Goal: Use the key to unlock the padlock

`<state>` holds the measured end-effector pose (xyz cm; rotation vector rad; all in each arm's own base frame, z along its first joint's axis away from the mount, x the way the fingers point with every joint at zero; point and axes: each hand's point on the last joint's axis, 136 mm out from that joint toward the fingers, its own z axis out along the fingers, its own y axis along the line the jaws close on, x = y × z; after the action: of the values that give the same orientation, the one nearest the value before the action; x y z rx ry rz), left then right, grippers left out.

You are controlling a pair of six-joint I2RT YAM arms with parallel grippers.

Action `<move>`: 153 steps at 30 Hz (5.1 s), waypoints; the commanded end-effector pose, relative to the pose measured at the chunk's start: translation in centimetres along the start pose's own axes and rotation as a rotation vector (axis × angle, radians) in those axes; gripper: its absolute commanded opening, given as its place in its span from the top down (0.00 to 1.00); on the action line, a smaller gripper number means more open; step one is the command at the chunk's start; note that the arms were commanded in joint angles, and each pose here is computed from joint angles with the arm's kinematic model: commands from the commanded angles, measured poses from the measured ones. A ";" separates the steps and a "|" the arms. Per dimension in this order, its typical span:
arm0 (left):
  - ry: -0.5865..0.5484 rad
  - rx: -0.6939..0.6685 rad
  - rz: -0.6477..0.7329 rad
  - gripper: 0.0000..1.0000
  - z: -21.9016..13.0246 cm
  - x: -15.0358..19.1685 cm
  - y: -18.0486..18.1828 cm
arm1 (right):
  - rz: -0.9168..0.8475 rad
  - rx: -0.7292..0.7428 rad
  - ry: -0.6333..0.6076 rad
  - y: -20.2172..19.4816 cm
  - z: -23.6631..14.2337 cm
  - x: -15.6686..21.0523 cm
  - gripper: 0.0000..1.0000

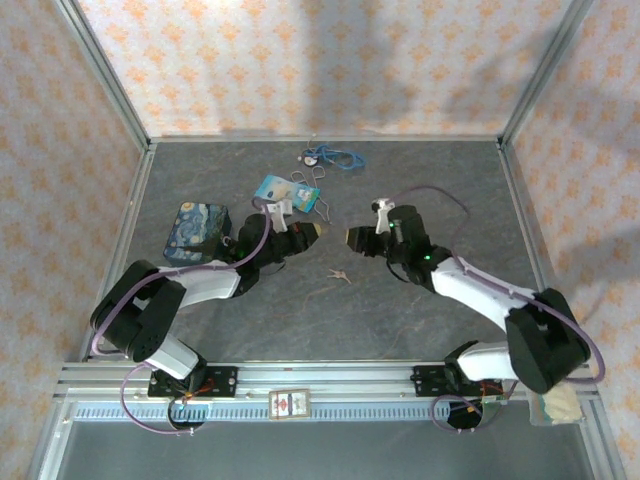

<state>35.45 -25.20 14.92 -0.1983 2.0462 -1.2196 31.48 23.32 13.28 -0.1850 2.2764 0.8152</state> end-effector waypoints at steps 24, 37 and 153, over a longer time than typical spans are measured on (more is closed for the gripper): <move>-0.172 -0.061 -0.190 0.88 -2.7 -1.8 4.1 | 0.029 0.454 0.337 -3.1 6.1 10.4 0.68; -0.142 -0.013 -0.284 0.49 -2.6 -0.1 4.0 | 0.091 0.372 0.258 -2.1 5.6 9.8 1.00; -0.050 0.061 -0.370 0.47 0.1 3.8 2.3 | -0.089 0.718 0.403 -9.0 2.6 14.5 0.64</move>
<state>32.76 -26.51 10.41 -0.6000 2.0104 -1.5081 26.95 22.53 1.52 -0.1105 2.6669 0.0726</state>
